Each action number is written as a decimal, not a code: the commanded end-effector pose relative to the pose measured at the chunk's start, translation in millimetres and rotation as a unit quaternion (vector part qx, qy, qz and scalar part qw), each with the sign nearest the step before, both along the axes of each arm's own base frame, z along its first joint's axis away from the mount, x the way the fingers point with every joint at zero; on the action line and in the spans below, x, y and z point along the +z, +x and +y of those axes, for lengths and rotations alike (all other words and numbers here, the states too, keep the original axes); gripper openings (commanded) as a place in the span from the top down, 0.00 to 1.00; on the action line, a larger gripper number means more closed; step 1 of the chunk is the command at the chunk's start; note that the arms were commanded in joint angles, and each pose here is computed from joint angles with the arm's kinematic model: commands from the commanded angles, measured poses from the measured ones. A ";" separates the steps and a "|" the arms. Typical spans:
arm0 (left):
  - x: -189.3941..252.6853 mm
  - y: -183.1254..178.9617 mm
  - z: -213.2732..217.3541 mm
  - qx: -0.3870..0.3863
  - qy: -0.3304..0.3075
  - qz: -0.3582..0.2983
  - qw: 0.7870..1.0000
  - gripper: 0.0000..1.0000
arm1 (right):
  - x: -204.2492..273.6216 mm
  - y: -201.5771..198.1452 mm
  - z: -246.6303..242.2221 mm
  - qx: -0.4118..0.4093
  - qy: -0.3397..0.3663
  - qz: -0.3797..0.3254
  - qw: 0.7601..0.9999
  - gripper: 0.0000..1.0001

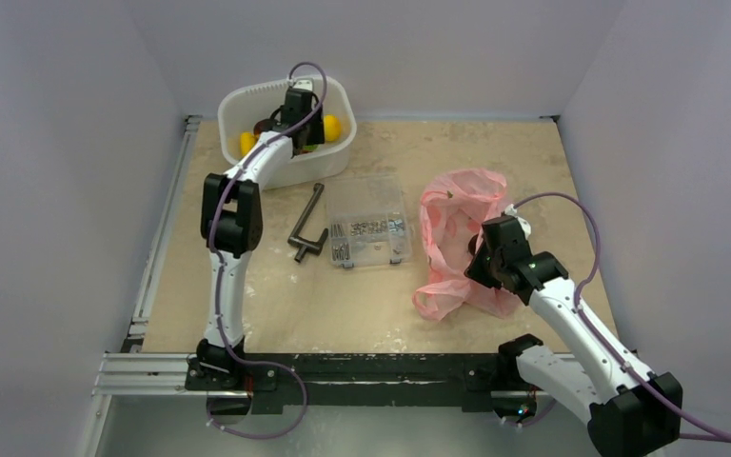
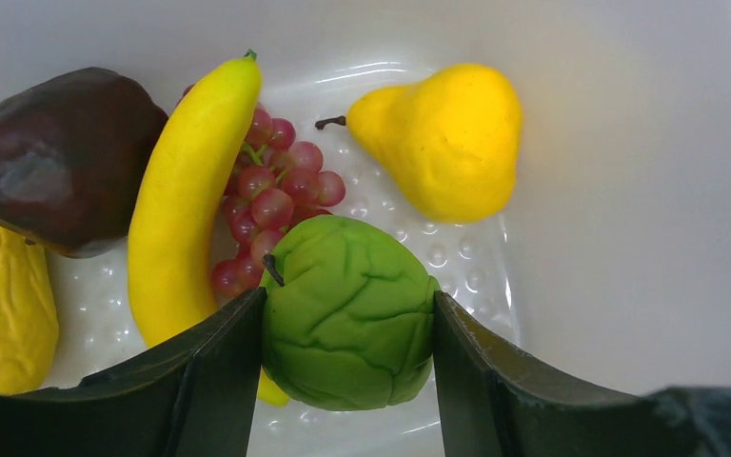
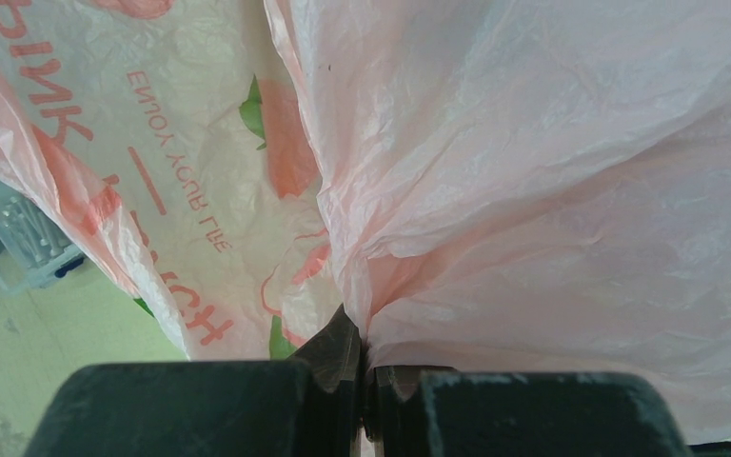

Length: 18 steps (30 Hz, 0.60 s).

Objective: Take the fake fruits out of the plastic bag

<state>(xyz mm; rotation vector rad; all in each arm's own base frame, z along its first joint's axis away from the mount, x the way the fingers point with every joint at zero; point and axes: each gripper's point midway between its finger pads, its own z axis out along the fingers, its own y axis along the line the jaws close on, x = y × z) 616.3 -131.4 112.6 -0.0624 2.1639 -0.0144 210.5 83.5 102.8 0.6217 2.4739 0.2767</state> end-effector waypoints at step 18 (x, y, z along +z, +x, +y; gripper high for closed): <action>68.0 -12.3 -25.2 -0.072 -0.152 0.000 0.986 0.00 | 0.3 2.0 4.3 0.003 0.009 0.003 1.000 0.94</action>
